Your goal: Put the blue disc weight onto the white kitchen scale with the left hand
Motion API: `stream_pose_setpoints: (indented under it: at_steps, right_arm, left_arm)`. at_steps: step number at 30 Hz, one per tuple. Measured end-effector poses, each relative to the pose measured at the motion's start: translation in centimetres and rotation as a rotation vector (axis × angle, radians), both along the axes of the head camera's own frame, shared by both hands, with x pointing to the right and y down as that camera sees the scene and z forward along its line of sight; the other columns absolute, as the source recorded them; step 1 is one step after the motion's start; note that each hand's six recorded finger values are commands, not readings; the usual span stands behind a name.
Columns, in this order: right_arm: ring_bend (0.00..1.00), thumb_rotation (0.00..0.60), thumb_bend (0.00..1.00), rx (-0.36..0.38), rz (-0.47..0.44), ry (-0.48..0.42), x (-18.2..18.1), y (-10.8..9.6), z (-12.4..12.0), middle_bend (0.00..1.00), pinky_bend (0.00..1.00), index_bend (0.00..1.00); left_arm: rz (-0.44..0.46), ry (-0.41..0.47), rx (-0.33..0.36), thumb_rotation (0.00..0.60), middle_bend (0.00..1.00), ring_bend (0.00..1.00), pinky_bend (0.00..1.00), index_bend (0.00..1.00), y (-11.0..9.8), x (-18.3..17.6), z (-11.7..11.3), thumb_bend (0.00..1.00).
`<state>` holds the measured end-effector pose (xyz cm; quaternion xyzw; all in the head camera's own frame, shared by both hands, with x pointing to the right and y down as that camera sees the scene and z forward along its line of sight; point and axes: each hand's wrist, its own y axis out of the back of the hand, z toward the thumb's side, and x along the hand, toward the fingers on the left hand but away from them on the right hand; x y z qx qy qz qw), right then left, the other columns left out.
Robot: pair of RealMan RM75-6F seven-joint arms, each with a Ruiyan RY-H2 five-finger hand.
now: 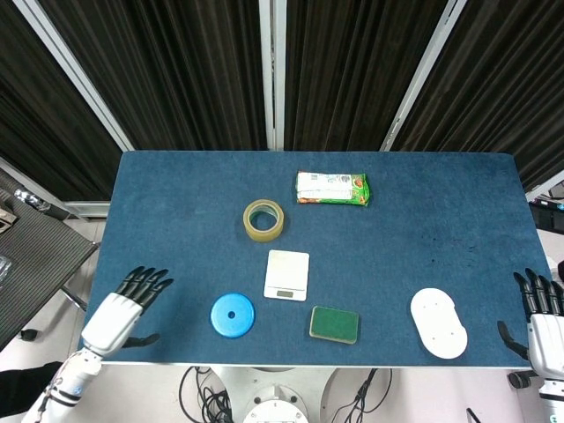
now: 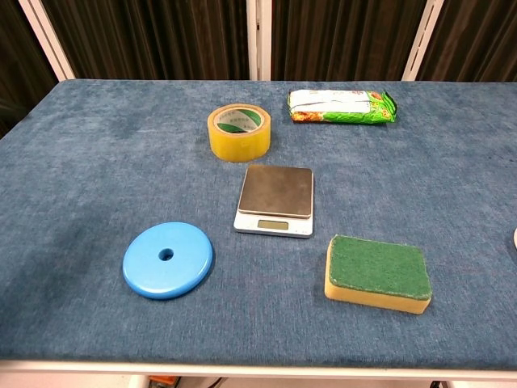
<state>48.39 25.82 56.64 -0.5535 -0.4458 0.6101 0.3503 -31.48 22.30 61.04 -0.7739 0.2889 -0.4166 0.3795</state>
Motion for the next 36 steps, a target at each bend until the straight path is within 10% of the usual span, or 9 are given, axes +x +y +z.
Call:
stream_pose_setpoints:
  at_steps: [16,36]
  right_arm:
    - [0.00,0.600,0.24,0.020,0.038,-0.012,1.7,0.8,-0.7,0.00,0.00,0.00]
    - [0.00,0.600,0.26,0.011,0.058,-0.023,2.6,0.5,-0.2,0.00,0.00,0.00]
  left_arm:
    - [0.152,0.329,-0.237,0.600,0.20,0.00,0.00,0.05,0.2,15.0,6.0,0.15]
    - [0.159,0.232,-0.169,0.600,0.21,0.00,0.00,0.03,-0.3,16.8,10.6,0.16]
